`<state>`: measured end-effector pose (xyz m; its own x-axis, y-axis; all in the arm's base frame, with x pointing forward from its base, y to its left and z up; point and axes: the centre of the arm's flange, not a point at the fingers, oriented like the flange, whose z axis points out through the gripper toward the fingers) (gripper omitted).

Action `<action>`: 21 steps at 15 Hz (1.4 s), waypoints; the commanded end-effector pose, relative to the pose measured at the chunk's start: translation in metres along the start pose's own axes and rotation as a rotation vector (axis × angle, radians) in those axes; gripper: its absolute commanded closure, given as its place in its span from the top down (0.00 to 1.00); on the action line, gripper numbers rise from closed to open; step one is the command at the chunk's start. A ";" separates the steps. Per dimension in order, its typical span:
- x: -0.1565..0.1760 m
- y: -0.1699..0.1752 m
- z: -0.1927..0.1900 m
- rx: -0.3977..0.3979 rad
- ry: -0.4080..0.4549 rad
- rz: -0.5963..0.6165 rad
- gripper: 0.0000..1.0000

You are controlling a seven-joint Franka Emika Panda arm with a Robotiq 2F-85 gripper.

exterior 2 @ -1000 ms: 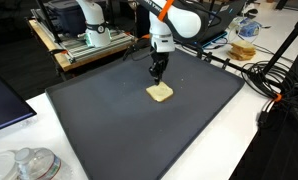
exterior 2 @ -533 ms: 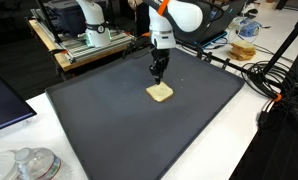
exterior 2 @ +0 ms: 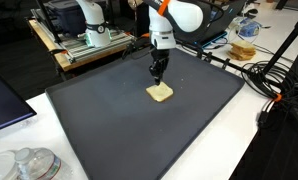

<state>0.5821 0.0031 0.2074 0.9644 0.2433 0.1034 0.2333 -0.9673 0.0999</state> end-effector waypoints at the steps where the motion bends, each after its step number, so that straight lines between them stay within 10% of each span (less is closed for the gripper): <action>1: 0.028 0.021 -0.005 -0.011 -0.038 -0.068 0.05; 21: 0.032 0.017 0.009 -0.013 -0.024 -0.095 0.05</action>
<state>0.5809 0.0061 0.1924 0.9566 0.2760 0.0938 0.2652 -0.9576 0.1129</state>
